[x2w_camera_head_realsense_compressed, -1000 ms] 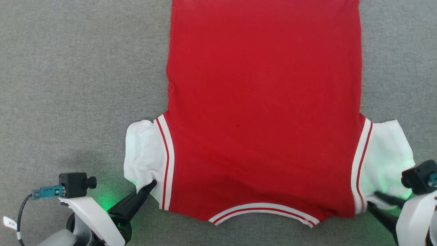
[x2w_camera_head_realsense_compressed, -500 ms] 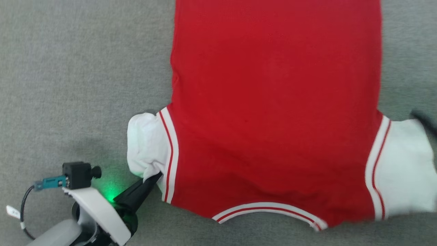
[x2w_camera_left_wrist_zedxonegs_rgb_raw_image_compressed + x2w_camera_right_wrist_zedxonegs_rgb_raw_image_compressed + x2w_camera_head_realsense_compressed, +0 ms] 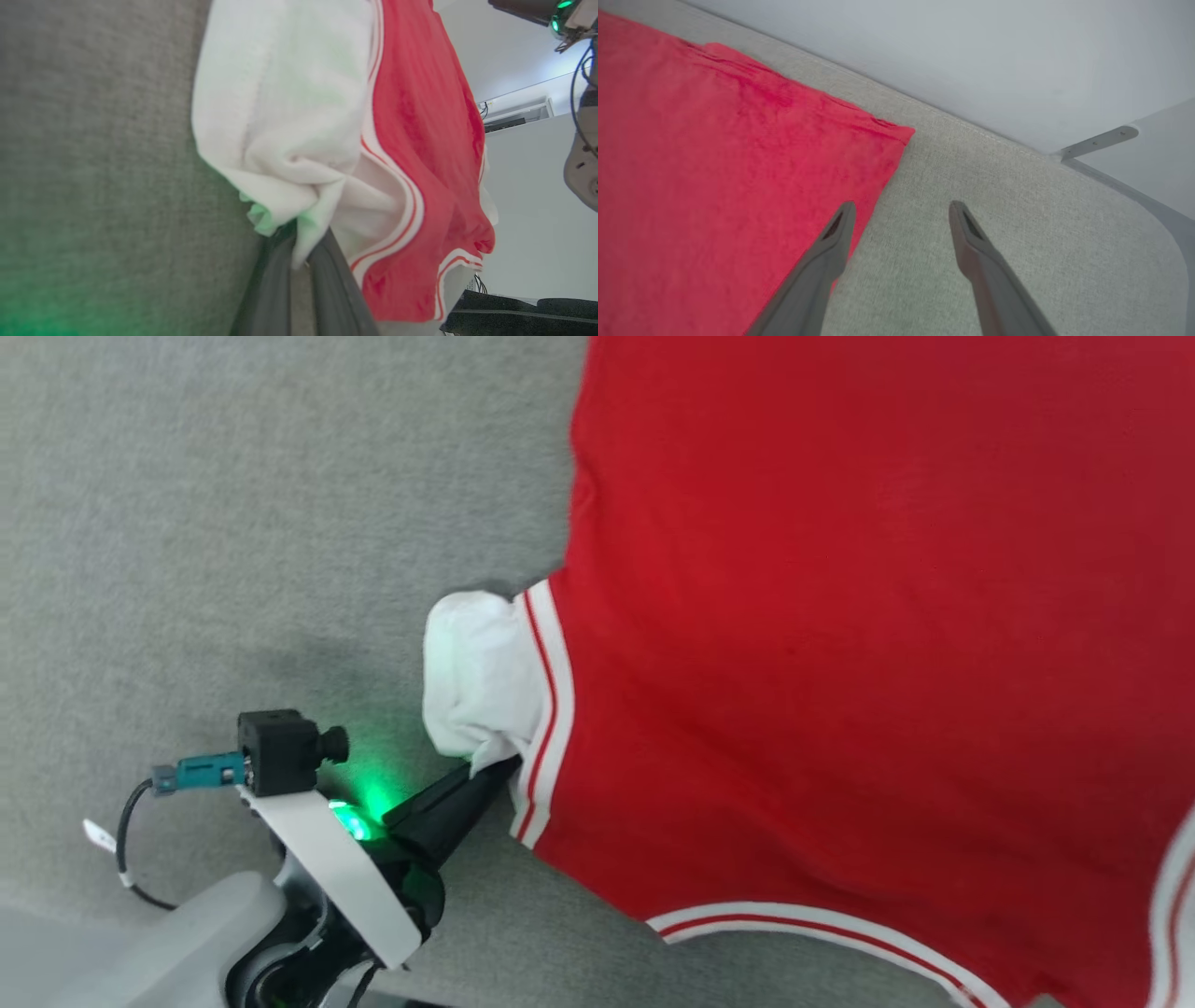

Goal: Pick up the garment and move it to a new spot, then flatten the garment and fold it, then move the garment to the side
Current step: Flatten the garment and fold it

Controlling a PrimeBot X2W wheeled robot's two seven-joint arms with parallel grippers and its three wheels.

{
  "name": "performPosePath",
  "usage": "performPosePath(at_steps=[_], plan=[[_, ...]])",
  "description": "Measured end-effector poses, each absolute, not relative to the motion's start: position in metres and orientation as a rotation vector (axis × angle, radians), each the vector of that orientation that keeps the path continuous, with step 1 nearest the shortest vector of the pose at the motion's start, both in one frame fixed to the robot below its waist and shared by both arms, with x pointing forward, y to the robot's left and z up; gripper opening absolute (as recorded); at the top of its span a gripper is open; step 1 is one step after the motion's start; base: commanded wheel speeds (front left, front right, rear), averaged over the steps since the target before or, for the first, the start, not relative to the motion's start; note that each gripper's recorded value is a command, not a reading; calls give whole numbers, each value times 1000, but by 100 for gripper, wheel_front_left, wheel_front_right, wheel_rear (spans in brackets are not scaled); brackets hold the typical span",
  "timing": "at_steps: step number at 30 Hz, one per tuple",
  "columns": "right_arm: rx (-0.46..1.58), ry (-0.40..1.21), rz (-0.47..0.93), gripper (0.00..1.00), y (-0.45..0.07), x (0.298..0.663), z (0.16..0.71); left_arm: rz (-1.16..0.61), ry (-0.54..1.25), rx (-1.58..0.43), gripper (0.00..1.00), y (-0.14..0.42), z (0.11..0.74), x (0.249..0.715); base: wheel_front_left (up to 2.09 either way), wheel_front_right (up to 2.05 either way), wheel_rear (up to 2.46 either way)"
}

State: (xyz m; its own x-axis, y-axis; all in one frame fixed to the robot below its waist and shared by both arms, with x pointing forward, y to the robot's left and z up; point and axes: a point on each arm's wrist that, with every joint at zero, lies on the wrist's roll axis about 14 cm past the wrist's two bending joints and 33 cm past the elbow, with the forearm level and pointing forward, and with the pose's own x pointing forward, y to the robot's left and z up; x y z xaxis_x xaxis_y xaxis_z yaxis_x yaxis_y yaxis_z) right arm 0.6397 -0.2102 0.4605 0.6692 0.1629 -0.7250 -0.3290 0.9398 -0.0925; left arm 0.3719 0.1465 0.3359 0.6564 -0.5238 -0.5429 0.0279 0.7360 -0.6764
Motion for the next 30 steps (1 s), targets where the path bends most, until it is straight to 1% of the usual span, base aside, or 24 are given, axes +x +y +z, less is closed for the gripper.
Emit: performPosePath(at_steps=[3, 6, 9, 14, 15, 16, 17, 18, 24, 30], plan=[[-208, 878, 247, 100, -208, 660, 434, -332, 808, -689, 0, 148, 333, 372, 0, 0, 0], [-188, 971, 218, 100, -206, 671, 406, -322, 810, -693, 0, 149, 330, 372, 0, 0, 0], [-177, 1071, 215, 100, -201, 671, 375, -313, 812, -694, 0, 151, 327, 372, 0, 0, 0], [-166, 1137, 231, 100, -194, 671, 358, -313, 822, -695, 0, 151, 324, 373, 0, 0, 0], [-174, 1142, 235, 87, -193, 670, 357, -313, 823, -696, 0, 151, 323, 373, 0, 0, 0], [-177, 1143, 241, 46, -192, 669, 357, -315, 822, -696, 0, 151, 323, 373, 0, 0, 0], [-177, 1145, 250, 27, -191, 668, 357, -317, 821, -695, 0, 150, 323, 373, 0, 0, 0], [-173, 1145, 259, 0, -189, 667, 357, -319, 822, -696, 0, 150, 323, 373, 0, 0, 0], [-144, 1086, 288, 0, -186, 663, 368, -325, 804, -692, 0, 150, 326, 375, 0, 0, 0], [-212, 1060, 325, 0, -200, 634, 391, -311, 761, -695, 0, 152, 339, 376, 0, 0, 0]])
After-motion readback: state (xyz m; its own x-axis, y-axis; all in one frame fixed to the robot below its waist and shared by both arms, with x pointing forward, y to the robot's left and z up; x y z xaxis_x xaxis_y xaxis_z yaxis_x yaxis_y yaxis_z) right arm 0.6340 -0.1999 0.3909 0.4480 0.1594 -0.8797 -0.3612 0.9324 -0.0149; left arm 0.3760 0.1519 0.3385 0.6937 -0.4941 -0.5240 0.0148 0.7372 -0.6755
